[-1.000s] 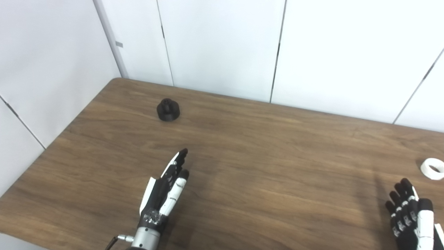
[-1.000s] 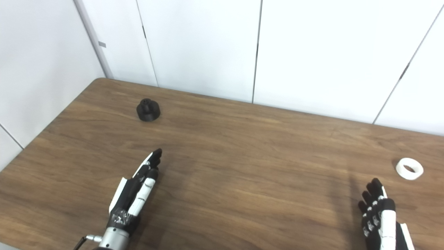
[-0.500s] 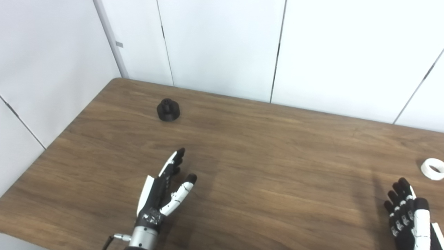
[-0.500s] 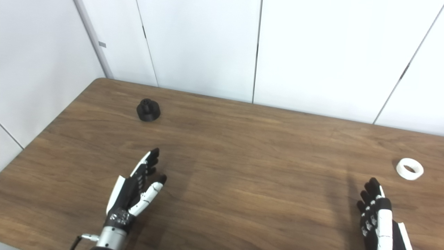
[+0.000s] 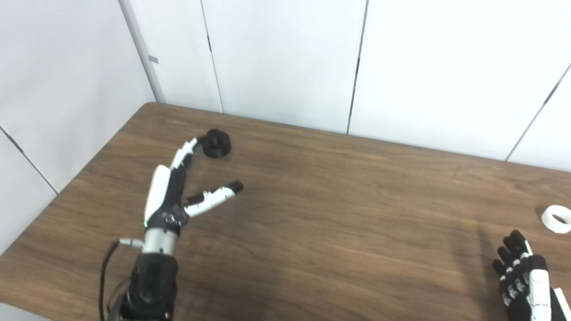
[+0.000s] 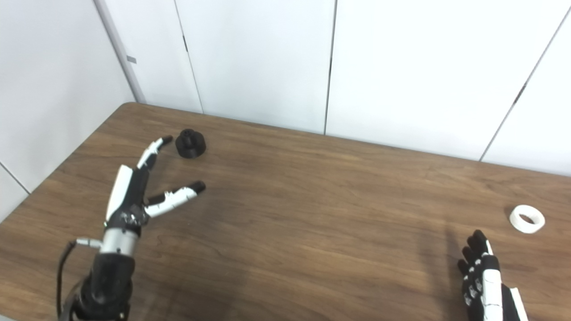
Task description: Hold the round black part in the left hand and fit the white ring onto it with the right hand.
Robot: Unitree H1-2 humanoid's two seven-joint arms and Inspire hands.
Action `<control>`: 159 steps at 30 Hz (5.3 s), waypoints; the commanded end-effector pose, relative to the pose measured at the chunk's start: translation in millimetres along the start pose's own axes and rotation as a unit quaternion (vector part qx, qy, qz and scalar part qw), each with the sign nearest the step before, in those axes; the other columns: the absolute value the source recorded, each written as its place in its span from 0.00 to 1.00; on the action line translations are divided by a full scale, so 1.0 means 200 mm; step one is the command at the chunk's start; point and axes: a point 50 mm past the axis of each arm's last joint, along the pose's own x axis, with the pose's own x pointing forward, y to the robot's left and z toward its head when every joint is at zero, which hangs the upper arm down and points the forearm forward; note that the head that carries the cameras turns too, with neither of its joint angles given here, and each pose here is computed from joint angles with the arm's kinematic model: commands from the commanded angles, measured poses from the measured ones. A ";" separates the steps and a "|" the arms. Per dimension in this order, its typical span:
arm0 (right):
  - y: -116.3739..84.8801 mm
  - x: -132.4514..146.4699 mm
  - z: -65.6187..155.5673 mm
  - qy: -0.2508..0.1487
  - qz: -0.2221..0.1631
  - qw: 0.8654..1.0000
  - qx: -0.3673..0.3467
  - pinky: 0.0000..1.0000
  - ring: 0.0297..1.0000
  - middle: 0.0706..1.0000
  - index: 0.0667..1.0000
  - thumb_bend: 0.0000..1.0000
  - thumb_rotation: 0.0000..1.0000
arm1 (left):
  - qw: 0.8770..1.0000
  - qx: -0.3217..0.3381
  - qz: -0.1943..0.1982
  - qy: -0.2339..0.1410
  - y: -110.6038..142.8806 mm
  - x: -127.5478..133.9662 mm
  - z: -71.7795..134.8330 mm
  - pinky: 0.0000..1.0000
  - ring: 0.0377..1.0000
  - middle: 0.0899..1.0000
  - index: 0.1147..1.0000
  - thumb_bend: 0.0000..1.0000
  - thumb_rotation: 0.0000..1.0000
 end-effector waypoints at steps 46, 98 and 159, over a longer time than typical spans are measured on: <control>0.03 -0.05 0.03 -0.010 0.002 1.000 -0.013 1.00 1.00 1.00 1.00 0.38 1.00 | 0.971 0.205 -0.011 0.122 0.00 0.99 -0.19 1.00 1.00 1.00 0.83 1.00 0.38; 0.03 -0.05 0.03 -0.012 0.000 1.000 -0.022 1.00 1.00 1.00 1.00 0.37 1.00 | 0.971 0.181 -0.056 0.145 -0.09 1.04 -0.21 1.00 1.00 0.95 0.75 0.97 0.28; 0.06 -0.04 -0.01 -0.013 -0.009 1.000 -0.022 1.00 1.00 1.00 1.00 0.42 1.00 | 0.968 0.163 -0.163 -0.100 -0.36 0.39 0.24 0.82 0.87 0.75 0.42 0.52 0.05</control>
